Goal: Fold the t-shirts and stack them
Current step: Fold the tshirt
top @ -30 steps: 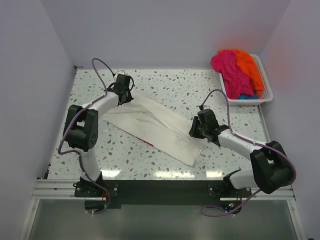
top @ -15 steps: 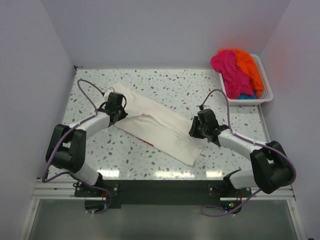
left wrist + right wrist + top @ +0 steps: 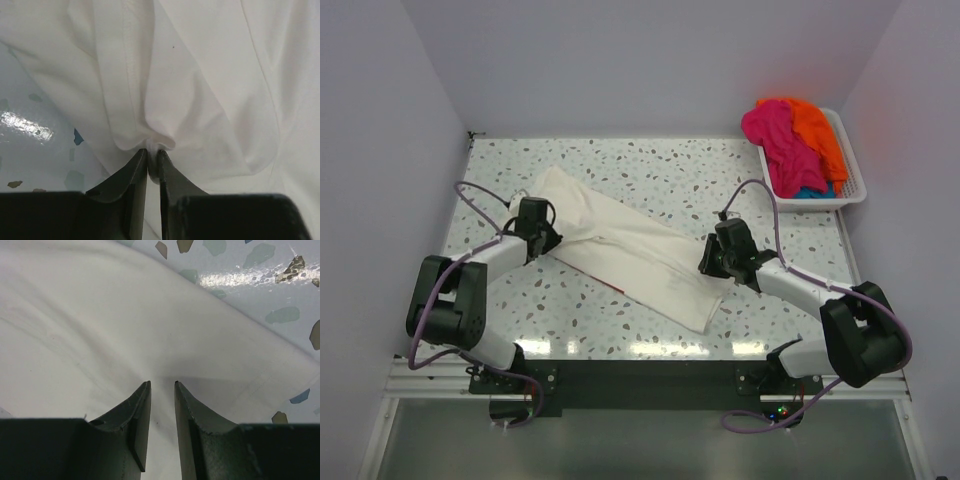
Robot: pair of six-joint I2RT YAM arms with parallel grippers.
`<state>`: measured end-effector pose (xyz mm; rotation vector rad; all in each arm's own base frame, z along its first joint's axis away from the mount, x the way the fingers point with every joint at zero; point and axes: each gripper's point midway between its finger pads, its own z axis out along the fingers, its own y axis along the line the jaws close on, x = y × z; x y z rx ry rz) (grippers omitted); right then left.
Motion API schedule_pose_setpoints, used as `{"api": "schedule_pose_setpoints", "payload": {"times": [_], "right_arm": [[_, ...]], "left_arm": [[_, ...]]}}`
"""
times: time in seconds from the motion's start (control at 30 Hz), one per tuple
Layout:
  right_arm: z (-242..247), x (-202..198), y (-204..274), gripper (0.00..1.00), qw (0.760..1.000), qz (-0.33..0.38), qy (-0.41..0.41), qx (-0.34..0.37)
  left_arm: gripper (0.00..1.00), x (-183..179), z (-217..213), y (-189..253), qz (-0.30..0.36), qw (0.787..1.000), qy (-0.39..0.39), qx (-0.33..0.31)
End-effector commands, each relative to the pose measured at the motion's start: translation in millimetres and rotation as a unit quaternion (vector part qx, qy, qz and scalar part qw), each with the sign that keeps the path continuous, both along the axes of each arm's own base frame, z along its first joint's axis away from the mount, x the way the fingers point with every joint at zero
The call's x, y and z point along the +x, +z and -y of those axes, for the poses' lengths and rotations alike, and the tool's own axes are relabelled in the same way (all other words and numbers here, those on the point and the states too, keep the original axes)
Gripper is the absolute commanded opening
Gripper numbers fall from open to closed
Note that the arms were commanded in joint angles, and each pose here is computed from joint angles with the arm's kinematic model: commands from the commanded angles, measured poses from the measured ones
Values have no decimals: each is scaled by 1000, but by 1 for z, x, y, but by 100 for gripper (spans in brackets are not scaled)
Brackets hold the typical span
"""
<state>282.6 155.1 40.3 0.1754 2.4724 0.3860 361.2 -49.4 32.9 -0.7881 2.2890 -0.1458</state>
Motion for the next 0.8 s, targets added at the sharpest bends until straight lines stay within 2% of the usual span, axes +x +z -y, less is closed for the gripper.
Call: {"api": "schedule_pose_setpoints", "payload": {"times": [0.0, 0.07, 0.13, 0.2, 0.3, 0.4, 0.43, 0.57, 0.6, 0.63, 0.7, 0.73, 0.77], "right_arm": [[4, 8, 8, 30, 1000, 15, -9, -13], [6, 10, 15, 33, 1000, 21, -12, -17], [8, 11, 25, 35, 999, 30, -10, -21], [9, 10, 32, 37, 999, 37, -7, -24], [9, 12, 40, 38, 999, 41, 3, -35], [6, 15, 32, 38, 998, 23, 15, -50], [2, 17, 28, 38, 998, 13, 22, -54], [-3, 13, 10, 38, 997, -13, 35, -72], [-3, 12, 7, 39, 996, -16, 35, -75], [-2, 10, 3, 39, 996, -22, 36, -78], [-4, 4, -5, 39, 995, -37, 41, -80], [-3, -1, -9, 38, 995, -42, 42, -84], [-4, -6, -11, 39, 994, -45, 46, -87]], "left_arm": [[26, 16, 15, 16, 52, 998, -24, -39], [38, 18, 18, 27, 72, 996, -34, -46], [45, 19, 21, 47, 98, 993, -42, -54], [48, 20, 20, 62, 116, 991, -37, -52], [44, 20, 5, 76, 119, 992, 9, -37], [31, 21, -12, 75, 100, 991, 83, -23], [26, 19, -15, 62, 81, 991, 108, -27], [27, 31, -11, 42, 41, 991, 123, -23], [29, 40, -13, 46, 48, 990, 128, -19], [31, 43, -15, 32, 32, 991, 132, -12], [31, 64, -20, 33, 29, 990, 140, -19], [31, 63, -22, 11, -7, 990, 143, -9], [30, 68, -24, 7, -14, 989, 145, -4]]}}
